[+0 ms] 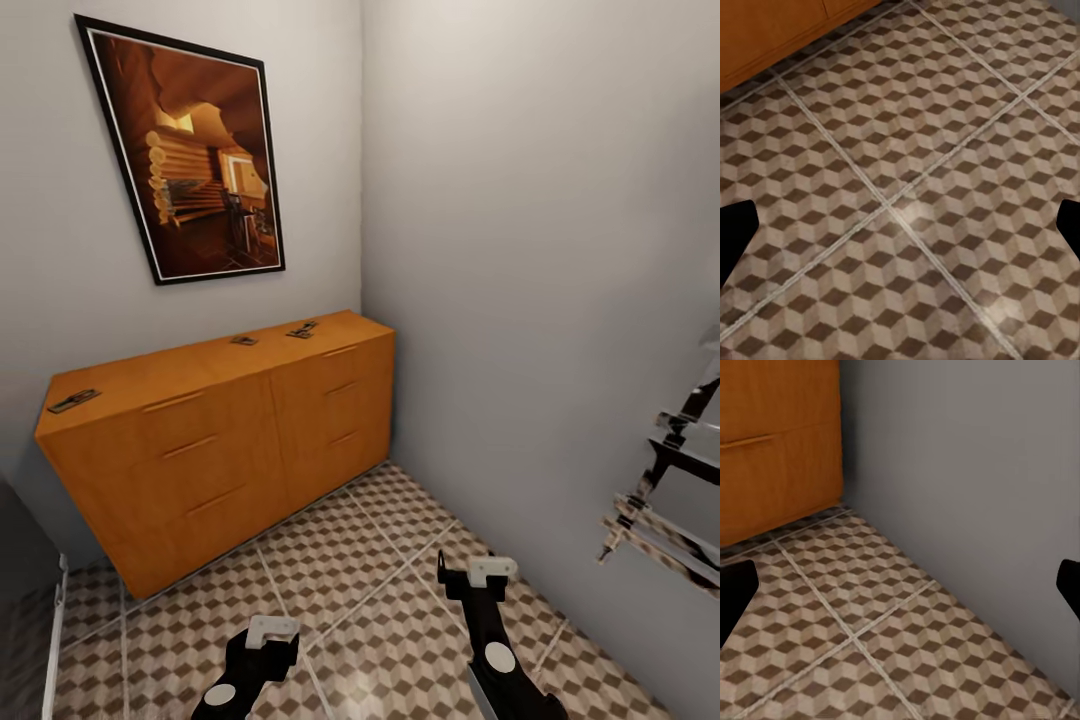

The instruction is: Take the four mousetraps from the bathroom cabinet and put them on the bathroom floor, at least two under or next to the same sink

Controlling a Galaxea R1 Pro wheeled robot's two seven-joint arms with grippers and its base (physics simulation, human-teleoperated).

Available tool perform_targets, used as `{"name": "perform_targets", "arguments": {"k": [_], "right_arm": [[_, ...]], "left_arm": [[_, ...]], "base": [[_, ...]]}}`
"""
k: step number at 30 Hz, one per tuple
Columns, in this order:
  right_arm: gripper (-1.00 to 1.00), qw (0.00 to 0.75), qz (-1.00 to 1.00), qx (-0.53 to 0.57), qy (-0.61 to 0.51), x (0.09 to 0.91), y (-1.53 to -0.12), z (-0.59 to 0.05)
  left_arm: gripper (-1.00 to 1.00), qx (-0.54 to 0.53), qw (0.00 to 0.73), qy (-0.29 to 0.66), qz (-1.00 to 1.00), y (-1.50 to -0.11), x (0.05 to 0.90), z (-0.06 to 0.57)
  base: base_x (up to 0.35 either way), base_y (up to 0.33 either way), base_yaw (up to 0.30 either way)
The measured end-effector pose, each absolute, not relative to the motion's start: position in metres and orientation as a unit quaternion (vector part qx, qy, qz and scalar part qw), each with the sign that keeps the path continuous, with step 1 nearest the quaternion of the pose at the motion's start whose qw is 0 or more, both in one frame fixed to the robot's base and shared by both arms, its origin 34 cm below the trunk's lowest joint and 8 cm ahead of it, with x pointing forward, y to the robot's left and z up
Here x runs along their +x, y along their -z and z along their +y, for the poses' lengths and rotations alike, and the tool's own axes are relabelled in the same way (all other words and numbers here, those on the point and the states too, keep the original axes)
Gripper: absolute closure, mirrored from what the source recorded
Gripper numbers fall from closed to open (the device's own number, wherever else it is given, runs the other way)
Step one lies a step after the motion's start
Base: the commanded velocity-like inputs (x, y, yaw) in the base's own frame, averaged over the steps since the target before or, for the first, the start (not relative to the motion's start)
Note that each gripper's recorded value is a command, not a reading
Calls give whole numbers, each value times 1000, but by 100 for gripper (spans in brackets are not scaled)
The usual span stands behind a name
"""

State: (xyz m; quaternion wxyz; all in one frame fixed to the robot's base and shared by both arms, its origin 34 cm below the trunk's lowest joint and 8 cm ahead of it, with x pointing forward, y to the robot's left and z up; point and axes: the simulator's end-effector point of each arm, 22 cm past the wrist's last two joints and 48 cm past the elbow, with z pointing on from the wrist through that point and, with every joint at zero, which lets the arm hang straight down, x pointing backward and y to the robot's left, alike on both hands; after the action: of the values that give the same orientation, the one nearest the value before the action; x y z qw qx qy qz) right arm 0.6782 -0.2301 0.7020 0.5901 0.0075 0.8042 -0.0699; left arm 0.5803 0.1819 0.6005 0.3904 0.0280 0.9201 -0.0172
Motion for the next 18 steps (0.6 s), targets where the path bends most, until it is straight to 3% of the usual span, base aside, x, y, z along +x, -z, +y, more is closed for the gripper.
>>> {"name": "perform_targets", "arguments": {"k": [18], "right_arm": [[-100,590,804,8,71,678,-702,-231]], "left_arm": [[-100,28,391,18,920,-601,581,182]], "base": [[10,-235,287]]}}
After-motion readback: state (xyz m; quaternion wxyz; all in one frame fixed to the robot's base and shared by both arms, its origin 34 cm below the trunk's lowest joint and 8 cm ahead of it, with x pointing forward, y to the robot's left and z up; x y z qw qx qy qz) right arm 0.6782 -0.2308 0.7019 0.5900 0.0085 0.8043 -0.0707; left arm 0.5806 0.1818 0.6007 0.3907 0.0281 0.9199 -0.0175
